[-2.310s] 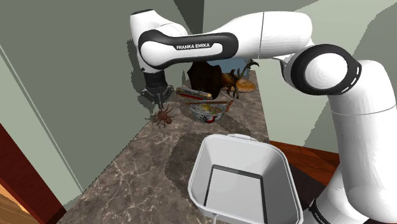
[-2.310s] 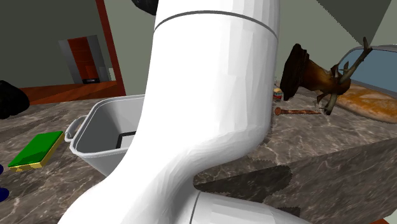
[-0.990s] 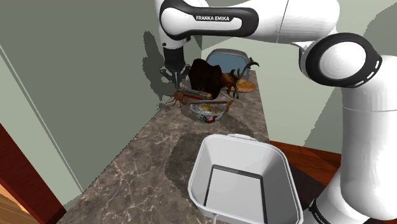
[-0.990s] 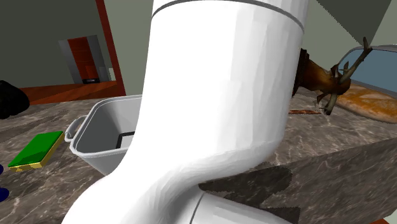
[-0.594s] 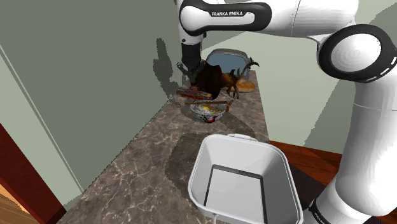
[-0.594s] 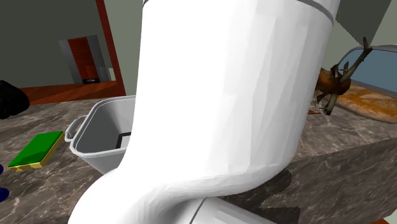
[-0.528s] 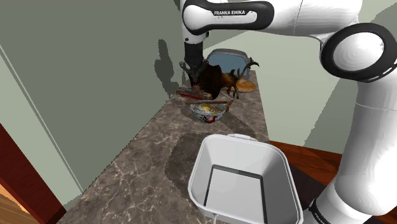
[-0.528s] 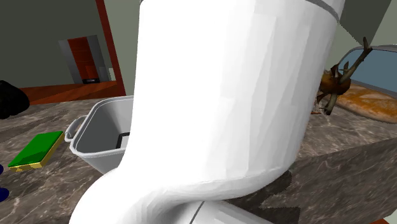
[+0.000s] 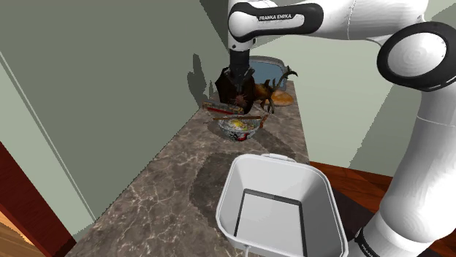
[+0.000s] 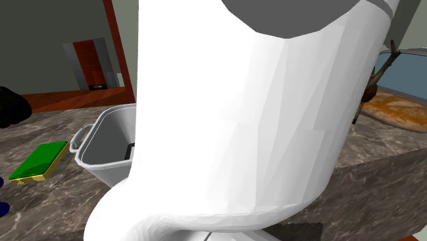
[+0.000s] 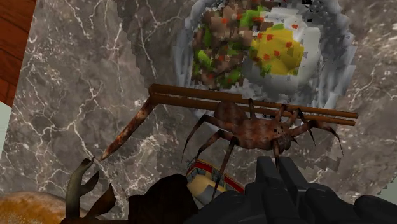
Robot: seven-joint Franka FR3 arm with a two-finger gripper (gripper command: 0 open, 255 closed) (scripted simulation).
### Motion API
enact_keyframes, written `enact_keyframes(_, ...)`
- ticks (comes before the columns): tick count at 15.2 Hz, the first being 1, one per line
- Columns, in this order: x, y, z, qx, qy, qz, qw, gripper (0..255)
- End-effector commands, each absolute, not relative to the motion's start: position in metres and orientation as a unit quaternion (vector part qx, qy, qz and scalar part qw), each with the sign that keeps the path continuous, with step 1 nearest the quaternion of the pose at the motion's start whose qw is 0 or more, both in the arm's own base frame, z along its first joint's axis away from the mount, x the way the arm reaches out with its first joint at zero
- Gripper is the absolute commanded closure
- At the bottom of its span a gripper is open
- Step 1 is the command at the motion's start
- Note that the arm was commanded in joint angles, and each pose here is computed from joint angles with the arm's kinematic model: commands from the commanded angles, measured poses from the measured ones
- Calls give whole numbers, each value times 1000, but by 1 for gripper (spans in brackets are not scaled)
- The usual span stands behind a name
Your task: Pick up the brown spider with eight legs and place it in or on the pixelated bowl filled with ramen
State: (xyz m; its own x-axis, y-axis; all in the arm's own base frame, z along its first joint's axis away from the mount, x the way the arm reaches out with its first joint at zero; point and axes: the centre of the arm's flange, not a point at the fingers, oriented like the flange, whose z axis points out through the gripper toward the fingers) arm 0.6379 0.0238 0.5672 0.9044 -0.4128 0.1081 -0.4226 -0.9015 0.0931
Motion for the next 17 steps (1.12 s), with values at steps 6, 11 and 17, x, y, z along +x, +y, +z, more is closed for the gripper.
enact_keyframes(6, 638, 22, 532, 974, -214, 43, 57, 255)
enact_keyframes(11, 638, 22, 505, 974, -214, 43, 57, 255)
enact_keyframes(17, 638, 22, 484, 974, -214, 43, 57, 255)
